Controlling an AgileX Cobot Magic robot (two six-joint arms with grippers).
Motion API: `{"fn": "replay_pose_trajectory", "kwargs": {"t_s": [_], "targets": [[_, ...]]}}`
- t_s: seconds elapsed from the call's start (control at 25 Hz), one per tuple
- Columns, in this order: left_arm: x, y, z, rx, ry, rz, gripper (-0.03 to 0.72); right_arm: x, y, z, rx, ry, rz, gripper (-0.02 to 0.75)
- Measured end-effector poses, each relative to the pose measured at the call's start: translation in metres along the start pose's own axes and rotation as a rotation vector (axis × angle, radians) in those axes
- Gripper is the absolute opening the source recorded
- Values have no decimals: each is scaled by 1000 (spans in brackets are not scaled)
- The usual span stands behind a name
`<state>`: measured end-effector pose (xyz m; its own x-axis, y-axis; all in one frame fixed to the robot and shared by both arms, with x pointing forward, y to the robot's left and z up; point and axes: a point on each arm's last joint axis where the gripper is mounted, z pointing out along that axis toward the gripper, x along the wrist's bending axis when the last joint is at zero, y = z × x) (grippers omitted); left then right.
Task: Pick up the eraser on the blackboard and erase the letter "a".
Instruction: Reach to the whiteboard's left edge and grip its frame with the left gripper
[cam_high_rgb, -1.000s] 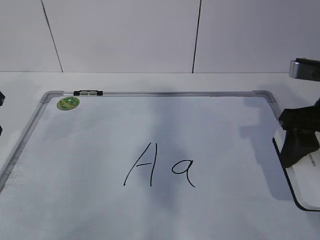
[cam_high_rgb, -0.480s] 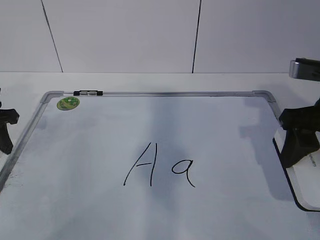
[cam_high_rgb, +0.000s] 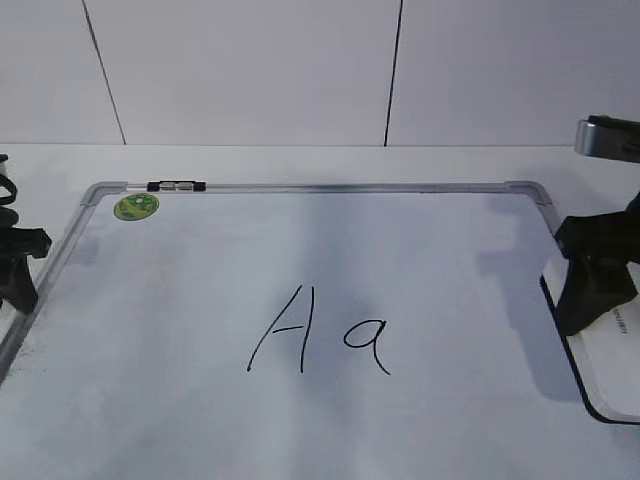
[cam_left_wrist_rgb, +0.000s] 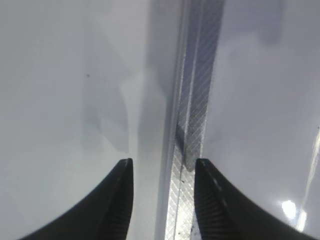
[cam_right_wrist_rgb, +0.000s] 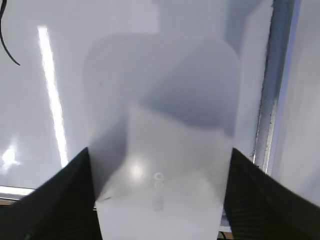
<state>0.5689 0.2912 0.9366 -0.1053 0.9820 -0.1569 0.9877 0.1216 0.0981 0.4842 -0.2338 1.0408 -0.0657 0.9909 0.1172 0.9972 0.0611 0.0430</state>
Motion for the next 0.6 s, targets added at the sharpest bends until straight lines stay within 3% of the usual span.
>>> {"fn": "replay_pose_trajectory", "kwargs": {"t_s": [0.24,0.6], "targets": [[-9,-1,7,18,21,58,307,1,0,0,3,9,-5,538],[-9,-1,11,27,24,61,306,1,0,0,5,14,-8,538]]}}
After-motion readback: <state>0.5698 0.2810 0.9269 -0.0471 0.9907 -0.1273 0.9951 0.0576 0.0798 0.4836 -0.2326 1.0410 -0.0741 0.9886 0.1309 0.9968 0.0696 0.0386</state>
